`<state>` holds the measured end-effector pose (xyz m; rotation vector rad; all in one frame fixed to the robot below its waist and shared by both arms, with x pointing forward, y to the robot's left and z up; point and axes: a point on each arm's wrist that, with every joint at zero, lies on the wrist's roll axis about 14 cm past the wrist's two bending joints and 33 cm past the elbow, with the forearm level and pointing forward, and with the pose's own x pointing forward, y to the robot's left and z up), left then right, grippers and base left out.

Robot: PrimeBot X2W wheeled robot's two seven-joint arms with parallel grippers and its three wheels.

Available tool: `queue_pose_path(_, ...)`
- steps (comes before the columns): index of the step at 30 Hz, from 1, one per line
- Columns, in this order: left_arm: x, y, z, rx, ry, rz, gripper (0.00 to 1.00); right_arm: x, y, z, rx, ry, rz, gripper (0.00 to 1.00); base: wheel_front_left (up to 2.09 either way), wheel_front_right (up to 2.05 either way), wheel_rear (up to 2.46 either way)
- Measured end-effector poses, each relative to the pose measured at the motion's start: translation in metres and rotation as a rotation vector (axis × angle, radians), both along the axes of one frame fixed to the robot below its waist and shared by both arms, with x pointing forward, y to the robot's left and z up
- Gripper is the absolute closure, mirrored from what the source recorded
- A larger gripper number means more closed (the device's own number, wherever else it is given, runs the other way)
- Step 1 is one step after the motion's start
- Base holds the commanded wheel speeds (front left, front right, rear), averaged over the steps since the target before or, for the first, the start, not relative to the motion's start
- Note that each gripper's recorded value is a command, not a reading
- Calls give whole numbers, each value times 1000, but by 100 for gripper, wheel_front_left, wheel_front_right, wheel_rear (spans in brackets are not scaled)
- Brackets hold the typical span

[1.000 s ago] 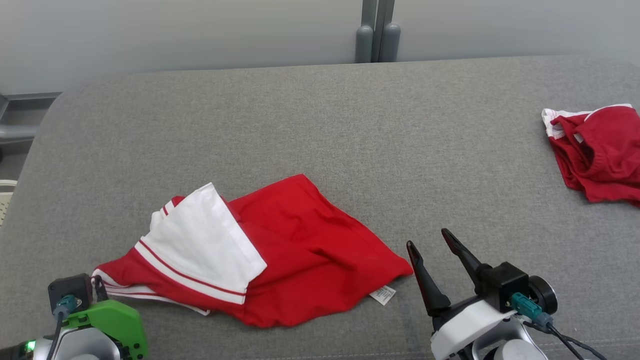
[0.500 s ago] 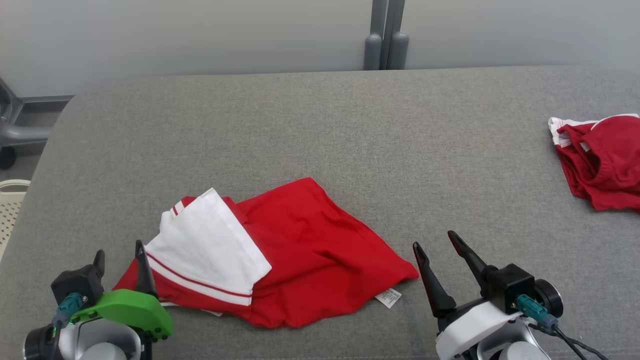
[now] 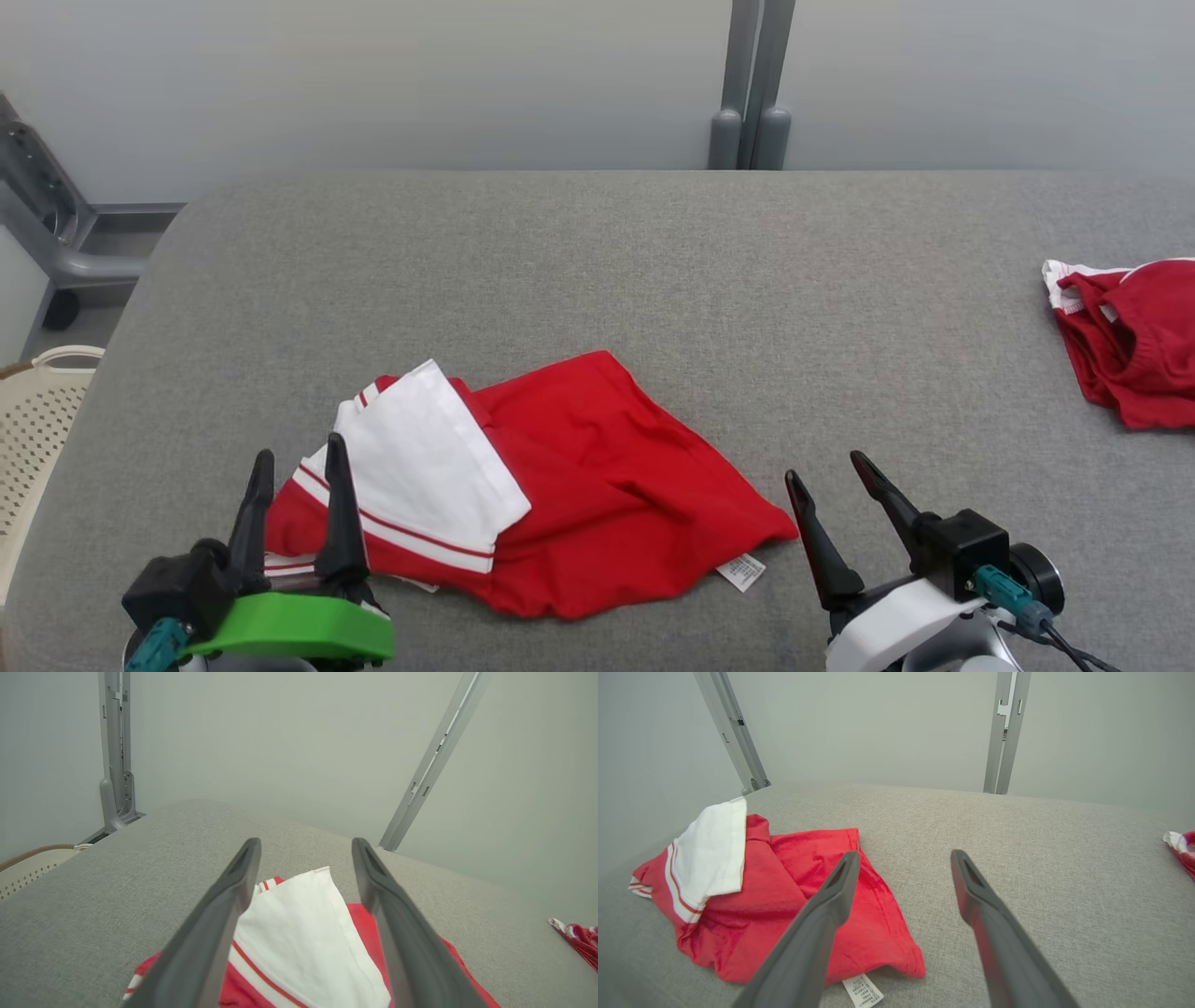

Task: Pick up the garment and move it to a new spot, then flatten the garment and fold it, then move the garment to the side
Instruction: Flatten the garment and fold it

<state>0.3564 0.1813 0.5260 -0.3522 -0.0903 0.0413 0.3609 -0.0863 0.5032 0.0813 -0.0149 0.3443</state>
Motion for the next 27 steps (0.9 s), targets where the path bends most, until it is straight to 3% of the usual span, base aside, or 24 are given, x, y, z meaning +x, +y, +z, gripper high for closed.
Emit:
queue_pose_path(4, -13, -5, -3, -5, -17, -31, 0, -2, 0, 0, -3, -1, 1, 0, 0, 0, 0)
queue_pose_path(11, -35, -17, -32, 131, 41, -126, 0, -3, -5, -2, -10, 5, -15, 0, 0, 0, 0)
queue_pose_path(27, -46, -11, -45, 158, 72, -110, 0, 7, -17, -21, -8, 104, -50, 0, 0, 0, 0)
